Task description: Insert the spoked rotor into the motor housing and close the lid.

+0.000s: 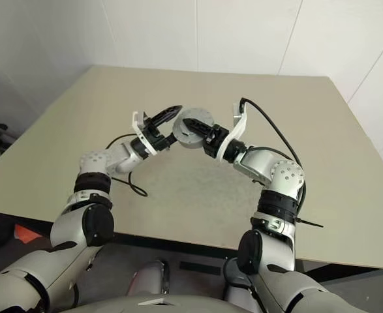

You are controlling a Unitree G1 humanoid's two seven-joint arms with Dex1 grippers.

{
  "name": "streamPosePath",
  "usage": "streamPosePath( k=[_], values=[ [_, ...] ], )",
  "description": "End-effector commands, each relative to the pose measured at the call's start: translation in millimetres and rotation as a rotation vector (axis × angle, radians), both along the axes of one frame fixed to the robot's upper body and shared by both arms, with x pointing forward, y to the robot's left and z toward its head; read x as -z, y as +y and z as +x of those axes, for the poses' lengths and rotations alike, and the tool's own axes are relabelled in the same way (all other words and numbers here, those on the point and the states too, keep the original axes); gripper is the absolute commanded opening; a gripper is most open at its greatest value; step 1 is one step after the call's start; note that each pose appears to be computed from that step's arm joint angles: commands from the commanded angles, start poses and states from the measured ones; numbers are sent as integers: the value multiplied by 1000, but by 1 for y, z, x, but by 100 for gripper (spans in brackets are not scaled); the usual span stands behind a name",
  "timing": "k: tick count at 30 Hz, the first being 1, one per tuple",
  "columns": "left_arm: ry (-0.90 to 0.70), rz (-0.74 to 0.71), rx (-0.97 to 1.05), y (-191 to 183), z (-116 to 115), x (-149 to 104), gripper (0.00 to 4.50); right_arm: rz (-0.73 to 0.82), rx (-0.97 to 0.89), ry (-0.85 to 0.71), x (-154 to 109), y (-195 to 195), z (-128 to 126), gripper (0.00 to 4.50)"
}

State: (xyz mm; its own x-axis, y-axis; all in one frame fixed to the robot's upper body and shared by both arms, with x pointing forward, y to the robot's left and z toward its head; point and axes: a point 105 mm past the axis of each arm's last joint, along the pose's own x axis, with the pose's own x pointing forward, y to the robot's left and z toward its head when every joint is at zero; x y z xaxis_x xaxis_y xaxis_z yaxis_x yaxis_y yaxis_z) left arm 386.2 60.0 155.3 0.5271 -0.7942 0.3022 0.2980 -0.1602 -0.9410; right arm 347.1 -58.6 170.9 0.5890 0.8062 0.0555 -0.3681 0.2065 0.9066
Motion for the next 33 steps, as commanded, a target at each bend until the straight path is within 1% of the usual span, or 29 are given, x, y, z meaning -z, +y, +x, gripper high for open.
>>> streamPosePath(
  k=[1,11,13,15,16,18,26,29,32,33],
  values=[
    [-50,-9,21,-5,1,-13,445,52,-17,-116,-29,2,-5,229],
    [-34,6,29,-11,-1,-4,445,46,-6,-119,-29,1,-4,229],
    [-30,12,26,-12,0,-2,407,45,-5,-119,-29,1,-4,229],
    [-29,17,26,-12,0,-1,356,44,-4,-119,-28,1,-4,229],
    [-28,18,27,-12,0,-1,317,44,-4,-119,-28,1,-4,229],
    [-25,22,28,-13,0,0,254,43,-2,-119,-28,1,-4,229],
    [-33,40,29,-14,-1,1,254,46,5,-119,-28,1,-4,229],
    [-32,42,24,-13,0,2,201,45,8,-118,-28,1,-4,229],
    [-30,39,22,-13,0,2,134,44,10,-117,-28,1,-4,229],
    [-27,38,19,-13,1,2,131,44,10,-117,-28,1,-3,229]
  ],
)
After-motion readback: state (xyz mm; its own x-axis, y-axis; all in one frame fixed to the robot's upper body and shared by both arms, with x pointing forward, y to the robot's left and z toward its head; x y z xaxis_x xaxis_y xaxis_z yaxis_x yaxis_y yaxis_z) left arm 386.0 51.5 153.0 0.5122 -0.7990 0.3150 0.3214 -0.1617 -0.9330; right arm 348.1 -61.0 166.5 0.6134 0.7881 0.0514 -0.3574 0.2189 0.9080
